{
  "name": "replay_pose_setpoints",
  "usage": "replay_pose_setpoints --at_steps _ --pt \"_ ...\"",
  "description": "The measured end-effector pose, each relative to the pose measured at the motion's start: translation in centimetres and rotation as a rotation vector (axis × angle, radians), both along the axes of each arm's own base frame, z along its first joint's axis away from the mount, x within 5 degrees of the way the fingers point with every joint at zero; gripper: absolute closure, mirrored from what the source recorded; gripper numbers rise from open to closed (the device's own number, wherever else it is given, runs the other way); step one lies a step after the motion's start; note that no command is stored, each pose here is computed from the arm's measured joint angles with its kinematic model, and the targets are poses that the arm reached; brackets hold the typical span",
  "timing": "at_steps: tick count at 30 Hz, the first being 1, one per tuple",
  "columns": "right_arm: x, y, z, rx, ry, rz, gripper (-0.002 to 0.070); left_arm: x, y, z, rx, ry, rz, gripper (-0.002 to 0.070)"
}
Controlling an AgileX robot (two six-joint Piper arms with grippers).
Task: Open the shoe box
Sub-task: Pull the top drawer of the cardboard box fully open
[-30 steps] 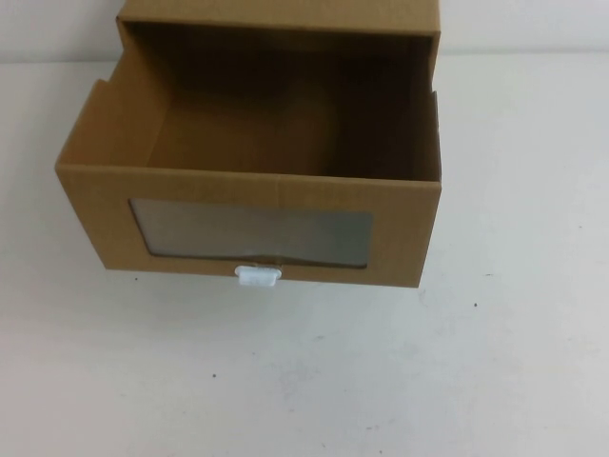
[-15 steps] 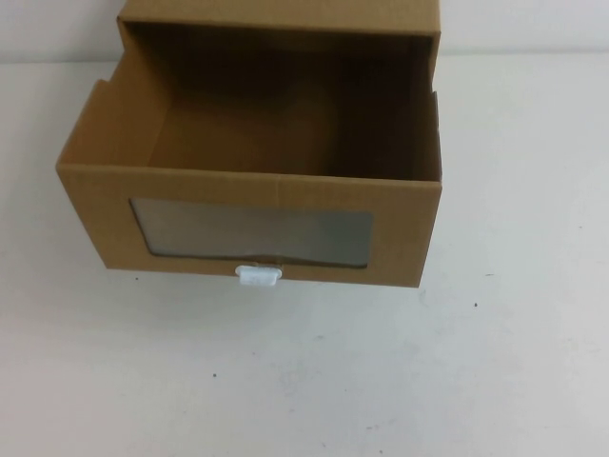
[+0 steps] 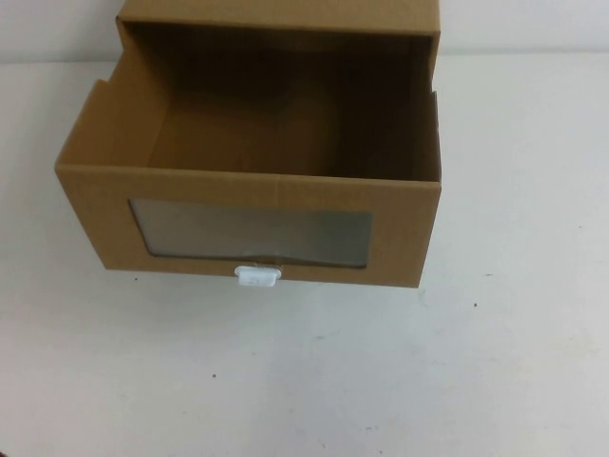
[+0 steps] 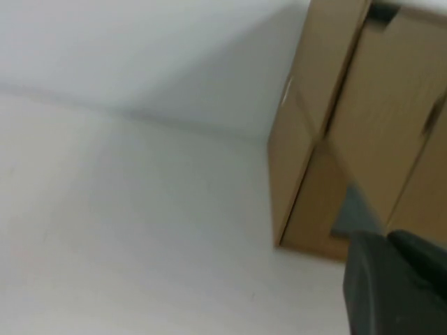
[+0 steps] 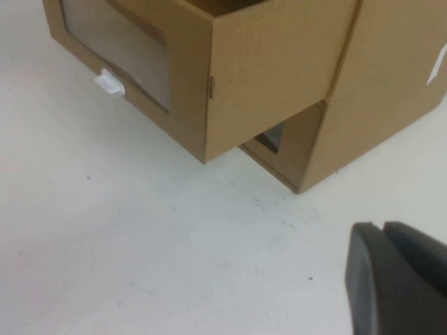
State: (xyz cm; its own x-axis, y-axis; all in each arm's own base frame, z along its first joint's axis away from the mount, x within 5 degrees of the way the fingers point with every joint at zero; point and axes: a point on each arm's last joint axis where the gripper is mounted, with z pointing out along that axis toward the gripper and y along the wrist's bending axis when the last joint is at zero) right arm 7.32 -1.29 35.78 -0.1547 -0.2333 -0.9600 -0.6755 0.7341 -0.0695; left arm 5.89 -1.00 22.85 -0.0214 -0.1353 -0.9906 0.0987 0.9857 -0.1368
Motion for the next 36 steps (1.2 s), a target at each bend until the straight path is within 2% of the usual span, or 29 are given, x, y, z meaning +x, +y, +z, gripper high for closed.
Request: replay_pose_setpoints --at_steps 3,5,13,36 --pt "0.1 -0.6 -1.3 0.054 -0.01 0.002 0.0694 0.3 0.1 -2.9 -0.004 0.075 0.015 0.068" --pt "0.1 -1.0 -2.1 0.097 -0.006 0.004 0.0694 0.3 0.2 -3.6 -0.007 0.09 0.024 0.068" --pt "0.1 -1.7 -4.5 0.164 0.005 0.017 0.0694 0.4 0.3 -3.6 -0.003 0.087 0.029 0.068" --pt "-0.1 -1.4 -4.8 0.173 0.031 0.052 0.0694 0.4 0.3 -3.6 -0.003 0.087 0.029 0.068"
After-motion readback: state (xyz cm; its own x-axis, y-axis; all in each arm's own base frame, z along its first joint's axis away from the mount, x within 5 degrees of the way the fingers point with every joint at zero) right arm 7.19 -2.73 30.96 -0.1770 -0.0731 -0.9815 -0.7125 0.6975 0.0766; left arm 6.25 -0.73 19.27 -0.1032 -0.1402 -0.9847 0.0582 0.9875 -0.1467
